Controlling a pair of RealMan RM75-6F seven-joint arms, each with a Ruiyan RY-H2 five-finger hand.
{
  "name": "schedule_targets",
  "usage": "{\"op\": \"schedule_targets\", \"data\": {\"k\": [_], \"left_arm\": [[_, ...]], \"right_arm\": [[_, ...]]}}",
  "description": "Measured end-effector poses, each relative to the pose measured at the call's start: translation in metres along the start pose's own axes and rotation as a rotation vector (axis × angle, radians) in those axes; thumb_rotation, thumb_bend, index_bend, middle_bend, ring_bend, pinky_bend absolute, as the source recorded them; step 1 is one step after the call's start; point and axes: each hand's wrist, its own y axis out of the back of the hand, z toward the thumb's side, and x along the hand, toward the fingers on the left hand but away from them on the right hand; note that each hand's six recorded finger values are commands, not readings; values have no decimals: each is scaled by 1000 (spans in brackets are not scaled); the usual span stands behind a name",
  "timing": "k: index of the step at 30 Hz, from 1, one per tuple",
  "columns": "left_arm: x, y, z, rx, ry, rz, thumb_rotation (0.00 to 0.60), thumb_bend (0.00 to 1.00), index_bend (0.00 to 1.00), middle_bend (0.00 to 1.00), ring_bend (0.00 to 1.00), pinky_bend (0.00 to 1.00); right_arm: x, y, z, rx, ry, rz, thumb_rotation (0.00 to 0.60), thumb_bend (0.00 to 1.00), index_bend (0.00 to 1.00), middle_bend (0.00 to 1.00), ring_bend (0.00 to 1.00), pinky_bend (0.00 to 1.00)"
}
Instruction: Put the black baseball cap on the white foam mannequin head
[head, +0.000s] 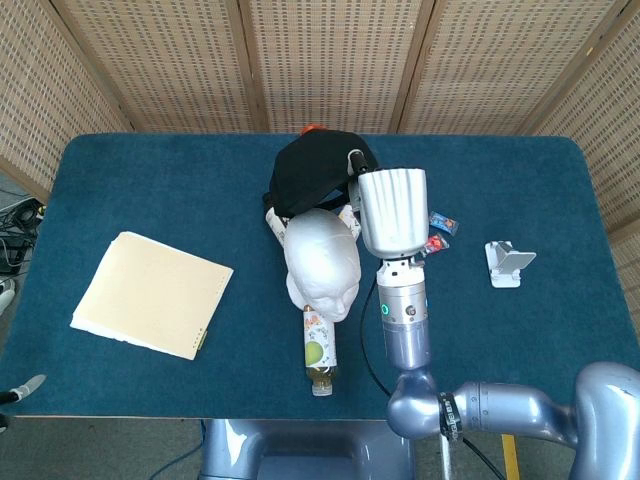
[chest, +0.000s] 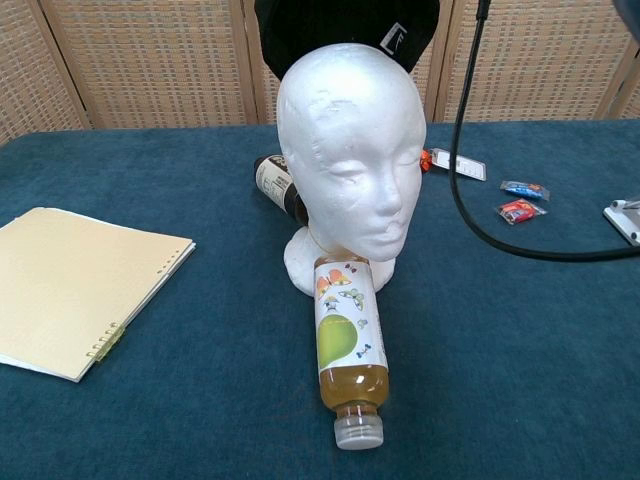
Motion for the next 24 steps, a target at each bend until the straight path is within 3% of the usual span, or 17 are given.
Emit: {"op": "schedule_targets", "data": {"k": [13,24], "left_arm": [[0,-4,4,13,-2,-7,600,0,0,0,0,0],[1,-7,7,24,-2,-11,600,0,0,0,0,0]], "right_arm": [[47,5,-33,54,159,38,600,630,785,1000,1000,1000],[104,5,-34,121,376,73,600,640,785,1000,1000,1000]]}}
